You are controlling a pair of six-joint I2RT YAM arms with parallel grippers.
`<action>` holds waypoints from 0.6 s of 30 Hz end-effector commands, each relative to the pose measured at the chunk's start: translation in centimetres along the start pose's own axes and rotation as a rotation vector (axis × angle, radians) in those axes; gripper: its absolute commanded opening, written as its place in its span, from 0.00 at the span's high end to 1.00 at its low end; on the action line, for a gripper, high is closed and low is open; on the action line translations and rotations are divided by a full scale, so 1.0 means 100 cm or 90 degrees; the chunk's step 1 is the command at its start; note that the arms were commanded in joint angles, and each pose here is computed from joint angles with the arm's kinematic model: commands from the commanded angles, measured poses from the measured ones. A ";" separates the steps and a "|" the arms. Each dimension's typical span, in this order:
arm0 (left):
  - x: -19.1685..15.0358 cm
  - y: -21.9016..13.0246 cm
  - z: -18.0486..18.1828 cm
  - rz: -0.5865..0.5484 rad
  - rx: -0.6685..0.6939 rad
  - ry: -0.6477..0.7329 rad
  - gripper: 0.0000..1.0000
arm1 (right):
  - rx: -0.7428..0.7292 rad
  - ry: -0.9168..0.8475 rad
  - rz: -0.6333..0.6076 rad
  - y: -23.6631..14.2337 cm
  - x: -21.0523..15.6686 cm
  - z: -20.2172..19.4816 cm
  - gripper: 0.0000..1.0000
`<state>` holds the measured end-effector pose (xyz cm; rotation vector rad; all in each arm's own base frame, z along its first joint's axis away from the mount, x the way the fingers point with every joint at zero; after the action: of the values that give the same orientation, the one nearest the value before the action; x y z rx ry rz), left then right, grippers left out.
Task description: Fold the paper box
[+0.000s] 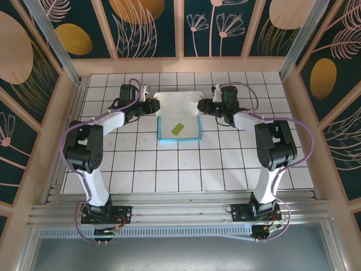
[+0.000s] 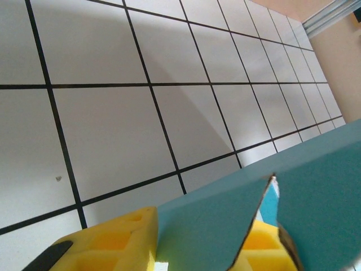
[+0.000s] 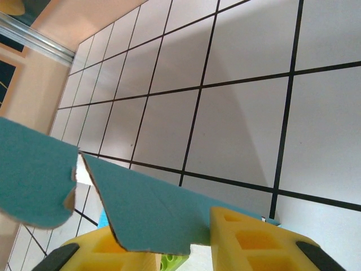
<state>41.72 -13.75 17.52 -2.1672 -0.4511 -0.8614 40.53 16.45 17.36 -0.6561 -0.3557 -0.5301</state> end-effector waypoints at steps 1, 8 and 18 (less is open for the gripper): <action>0.005 -0.007 -0.015 -0.023 -0.029 -0.004 0.71 | 0.005 0.014 -0.008 -0.002 -0.006 0.006 0.72; -0.003 -0.008 -0.019 -0.024 -0.039 -0.019 0.71 | 0.005 0.018 -0.008 -0.006 -0.015 0.005 0.72; -0.018 -0.012 -0.023 -0.034 -0.037 -0.044 0.70 | 0.012 0.013 -0.005 -0.006 -0.030 0.010 0.73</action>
<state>39.62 -14.08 17.17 -2.2191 -0.5171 -0.8178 38.87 16.76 17.04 -0.6438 -0.3593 -0.5696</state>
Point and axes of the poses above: each hand's point on the last joint's axis, 136 mm out from that joint toward the fingers, its own y axis out along the fingers, its own z axis along the line the jaws close on, x = y × z, the point moved 10 cm from there along -y, back along the fingers, and after that the axes turned 10 degrees about y, right-handed, at the moved point
